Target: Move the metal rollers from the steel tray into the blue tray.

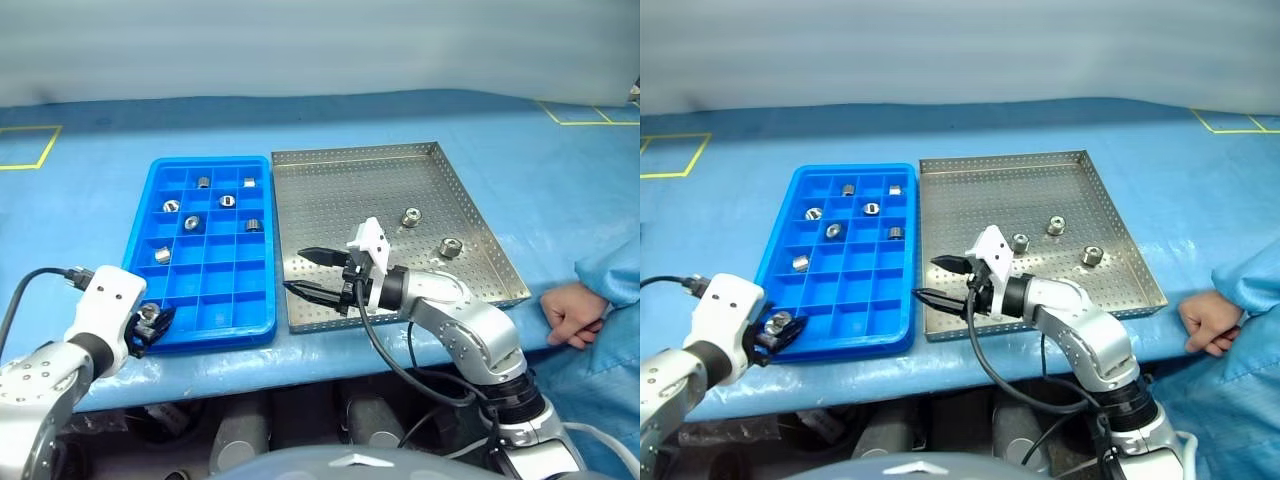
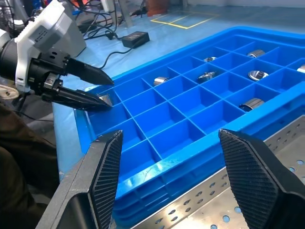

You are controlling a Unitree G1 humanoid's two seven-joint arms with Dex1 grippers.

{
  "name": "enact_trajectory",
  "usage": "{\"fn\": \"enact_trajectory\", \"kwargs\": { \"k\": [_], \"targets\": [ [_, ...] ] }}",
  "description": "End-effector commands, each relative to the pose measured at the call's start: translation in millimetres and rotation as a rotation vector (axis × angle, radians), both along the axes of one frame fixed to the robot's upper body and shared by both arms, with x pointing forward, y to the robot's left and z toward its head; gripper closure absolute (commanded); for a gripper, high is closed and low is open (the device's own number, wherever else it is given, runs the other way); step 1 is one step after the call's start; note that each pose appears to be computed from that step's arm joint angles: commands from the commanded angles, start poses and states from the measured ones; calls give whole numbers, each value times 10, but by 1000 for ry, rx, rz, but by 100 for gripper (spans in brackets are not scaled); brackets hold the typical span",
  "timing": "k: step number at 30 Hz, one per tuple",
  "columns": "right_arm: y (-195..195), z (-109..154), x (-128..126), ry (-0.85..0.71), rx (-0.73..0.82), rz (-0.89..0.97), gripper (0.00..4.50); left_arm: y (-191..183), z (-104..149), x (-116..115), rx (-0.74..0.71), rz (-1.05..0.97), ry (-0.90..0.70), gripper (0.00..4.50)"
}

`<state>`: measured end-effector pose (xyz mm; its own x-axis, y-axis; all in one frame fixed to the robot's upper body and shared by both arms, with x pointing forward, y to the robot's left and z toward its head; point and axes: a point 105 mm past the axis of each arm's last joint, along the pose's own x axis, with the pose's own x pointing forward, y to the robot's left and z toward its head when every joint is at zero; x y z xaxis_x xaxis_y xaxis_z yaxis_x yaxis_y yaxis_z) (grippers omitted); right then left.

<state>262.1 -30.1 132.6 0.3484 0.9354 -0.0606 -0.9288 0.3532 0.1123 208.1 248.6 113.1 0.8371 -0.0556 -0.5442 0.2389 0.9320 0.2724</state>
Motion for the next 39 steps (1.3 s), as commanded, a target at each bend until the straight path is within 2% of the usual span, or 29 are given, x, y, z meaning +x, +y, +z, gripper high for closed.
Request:
{"fn": "enact_trajectory", "kwargs": {
  "k": [1, 9, 12, 14, 18, 21, 27, 31, 39],
  "targets": [
    [-58, 92, 46, -35, 13, -46, 109, 36, 145, 101, -11, 7, -79, 21],
    [-153, 88, 129, -61, -20, -136, 109, -492, 443, 384, -209, -219, -252, 21],
    [-269, 44, 253, -106, -105, -251, 109, -986, 605, 687, -319, -388, -336, 21],
    [-336, -45, 332, -136, -197, -317, 109, -1152, 625, 841, -331, -434, -354, 21],
    [-528, -131, 398, -133, -283, -428, 109, -1650, 528, 1250, -275, -577, -339, 21],
    [-640, -92, 361, -162, -307, -467, 109, -1901, 483, 1479, -318, -632, -333, 21],
    [-803, -20, 254, -189, -310, -578, 109, -2083, 152, 1854, -321, -605, -213, 21],
    [-837, -46, 227, -166, -290, -634, 109, -2114, 43, 1928, -349, -603, -157, 21],
    [-826, -116, 196, -142, -281, -665, 109, -2066, -173, 1997, -309, -560, -110, 21]
  ]
}}
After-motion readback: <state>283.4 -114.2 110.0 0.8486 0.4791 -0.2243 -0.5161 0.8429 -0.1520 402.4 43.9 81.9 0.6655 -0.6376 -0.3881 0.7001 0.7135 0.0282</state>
